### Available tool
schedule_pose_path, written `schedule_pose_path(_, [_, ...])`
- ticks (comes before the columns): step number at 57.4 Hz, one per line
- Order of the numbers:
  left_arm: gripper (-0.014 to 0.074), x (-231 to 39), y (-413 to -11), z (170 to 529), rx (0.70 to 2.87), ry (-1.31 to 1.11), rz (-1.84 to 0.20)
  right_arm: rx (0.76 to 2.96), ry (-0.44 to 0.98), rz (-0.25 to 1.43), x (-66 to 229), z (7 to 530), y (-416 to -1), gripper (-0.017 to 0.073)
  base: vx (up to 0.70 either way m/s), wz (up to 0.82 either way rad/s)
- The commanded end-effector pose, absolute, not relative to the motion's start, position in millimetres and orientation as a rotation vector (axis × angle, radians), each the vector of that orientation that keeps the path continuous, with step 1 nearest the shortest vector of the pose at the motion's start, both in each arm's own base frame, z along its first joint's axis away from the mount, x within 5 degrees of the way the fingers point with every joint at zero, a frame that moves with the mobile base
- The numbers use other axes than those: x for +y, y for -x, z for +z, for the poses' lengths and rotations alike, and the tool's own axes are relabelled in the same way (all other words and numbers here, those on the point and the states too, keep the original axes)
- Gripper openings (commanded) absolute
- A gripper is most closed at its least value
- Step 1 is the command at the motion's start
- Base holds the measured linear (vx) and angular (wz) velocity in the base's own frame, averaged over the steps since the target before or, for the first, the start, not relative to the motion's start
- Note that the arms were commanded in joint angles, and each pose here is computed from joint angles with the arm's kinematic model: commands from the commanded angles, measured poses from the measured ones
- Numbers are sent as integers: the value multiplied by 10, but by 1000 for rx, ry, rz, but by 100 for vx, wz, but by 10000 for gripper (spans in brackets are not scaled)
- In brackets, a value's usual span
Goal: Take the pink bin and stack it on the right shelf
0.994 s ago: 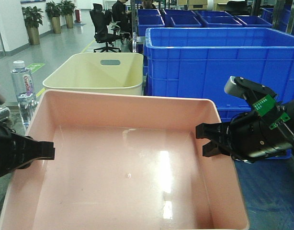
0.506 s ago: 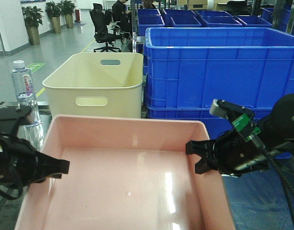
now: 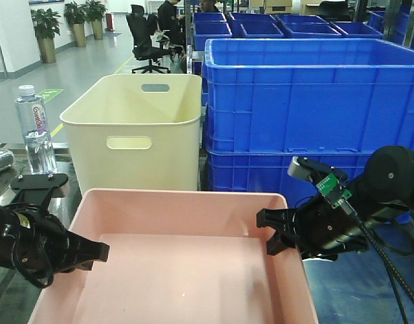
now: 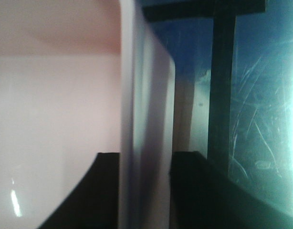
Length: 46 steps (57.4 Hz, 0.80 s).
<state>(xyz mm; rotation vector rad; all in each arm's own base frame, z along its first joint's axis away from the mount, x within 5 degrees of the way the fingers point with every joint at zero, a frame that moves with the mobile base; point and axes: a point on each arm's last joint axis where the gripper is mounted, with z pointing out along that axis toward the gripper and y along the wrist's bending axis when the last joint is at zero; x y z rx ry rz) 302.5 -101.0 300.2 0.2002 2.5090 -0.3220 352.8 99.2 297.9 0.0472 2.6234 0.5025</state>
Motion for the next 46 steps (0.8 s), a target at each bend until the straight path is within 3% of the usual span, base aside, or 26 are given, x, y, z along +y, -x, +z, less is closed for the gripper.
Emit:
schedule_pose_path(1, [356, -1010, -3053, 3309, 2334, -175, -357, 2480, -49, 534, 970, 3282, -3525, 460, 0, 0])
schedule_pose_path(11, [521, -1006, -3052, 3351, 2303, -170, -360, 2421, -42, 519, 948, 3369, -3520, 496, 0, 0])
schedule_pose_path(22, [553, -944, -2910, 3651, 2153, -199, -338, 2270, -12, 481, 873, 3741, -3338, 432, 0, 0])
schedule_pose_path(33, [481, -822, -2572, 4204, 1846, -260, -290, 2057, 39, 400, 735, 4274, -2960, 296, 0, 0])
schedule_pose_path(46, [205, -691, -2181, 4591, 1646, -266, -260, 1917, 68, 333, 639, 4565, -2716, 75, 0, 0])
